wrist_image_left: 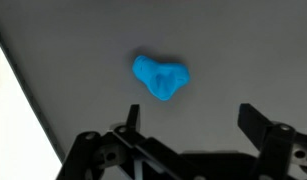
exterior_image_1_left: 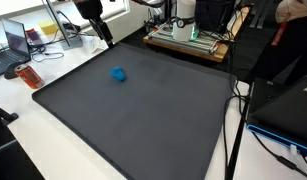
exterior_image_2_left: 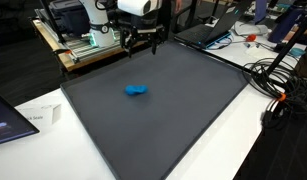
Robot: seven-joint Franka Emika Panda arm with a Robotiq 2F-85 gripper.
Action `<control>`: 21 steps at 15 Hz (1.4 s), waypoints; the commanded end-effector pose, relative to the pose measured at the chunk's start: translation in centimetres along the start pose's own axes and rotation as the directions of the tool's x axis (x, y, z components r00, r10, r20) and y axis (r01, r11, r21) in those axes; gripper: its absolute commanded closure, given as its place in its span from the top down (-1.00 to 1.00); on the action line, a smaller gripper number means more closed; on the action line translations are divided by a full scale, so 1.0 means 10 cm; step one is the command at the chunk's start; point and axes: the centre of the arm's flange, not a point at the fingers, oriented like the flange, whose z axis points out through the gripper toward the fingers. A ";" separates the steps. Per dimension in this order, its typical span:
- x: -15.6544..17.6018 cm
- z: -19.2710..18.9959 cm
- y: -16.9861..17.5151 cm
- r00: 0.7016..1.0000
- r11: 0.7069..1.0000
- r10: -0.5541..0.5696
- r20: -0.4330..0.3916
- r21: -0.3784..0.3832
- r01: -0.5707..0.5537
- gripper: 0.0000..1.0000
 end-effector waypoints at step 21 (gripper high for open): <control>0.42 0.55 0.58 0.962 0.952 -0.268 0.043 0.164 0.258 1.00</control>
